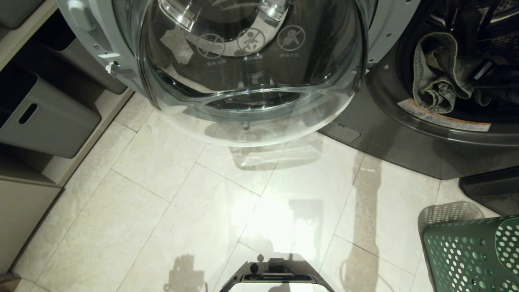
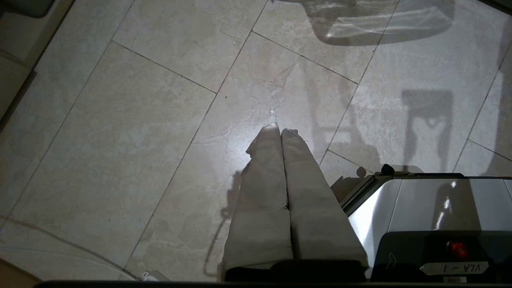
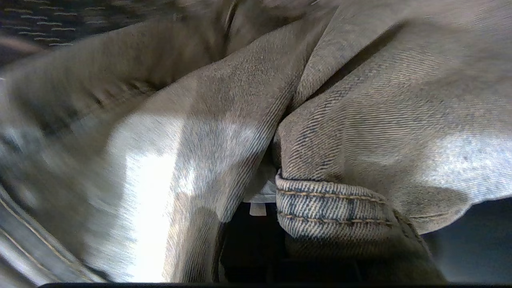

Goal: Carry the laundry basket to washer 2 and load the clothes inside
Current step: Place the clothes into the washing machine

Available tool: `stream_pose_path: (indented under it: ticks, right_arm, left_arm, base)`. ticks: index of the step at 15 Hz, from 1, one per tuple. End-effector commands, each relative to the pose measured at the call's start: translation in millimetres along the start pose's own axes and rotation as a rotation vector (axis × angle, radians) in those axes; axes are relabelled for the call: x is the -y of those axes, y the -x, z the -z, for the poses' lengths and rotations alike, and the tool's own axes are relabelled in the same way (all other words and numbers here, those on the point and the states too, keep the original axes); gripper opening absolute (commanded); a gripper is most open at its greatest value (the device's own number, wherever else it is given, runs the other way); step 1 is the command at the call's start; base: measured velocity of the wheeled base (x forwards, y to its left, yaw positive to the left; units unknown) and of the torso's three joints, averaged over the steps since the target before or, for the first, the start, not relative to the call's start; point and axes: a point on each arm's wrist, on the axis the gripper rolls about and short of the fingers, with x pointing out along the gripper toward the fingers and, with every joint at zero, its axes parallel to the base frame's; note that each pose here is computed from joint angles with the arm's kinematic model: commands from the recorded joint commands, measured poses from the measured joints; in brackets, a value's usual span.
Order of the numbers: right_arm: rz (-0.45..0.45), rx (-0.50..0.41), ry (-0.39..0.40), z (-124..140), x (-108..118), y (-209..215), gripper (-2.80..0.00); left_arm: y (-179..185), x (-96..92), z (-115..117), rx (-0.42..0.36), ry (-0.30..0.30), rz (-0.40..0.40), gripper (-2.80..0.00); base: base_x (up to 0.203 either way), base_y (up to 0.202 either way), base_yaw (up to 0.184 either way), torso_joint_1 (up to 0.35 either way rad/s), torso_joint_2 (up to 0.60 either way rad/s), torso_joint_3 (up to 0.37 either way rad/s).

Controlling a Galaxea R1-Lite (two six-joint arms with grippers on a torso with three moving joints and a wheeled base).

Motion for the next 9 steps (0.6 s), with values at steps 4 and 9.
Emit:
stream_pose_path:
  ticks: [4,9]
  right_arm:
    - [0.221,0.098,0.133,10.5,-14.8,-7.4,-2.8]
    - [0.26,0.111,0.183,20.3,-53.8,-8.9,0.0]
  left_arm:
    - [0.0,0.0,0.5,0.0,0.0,0.001,-2.8]
    - [0.0,0.0,0.5,0.0,0.0,0.001,-2.8]
  base:
    - [0.0,0.0,0.0,0.0,0.0,0.0]
    - [0.0,0.0,0.0,0.0,0.0,0.0]
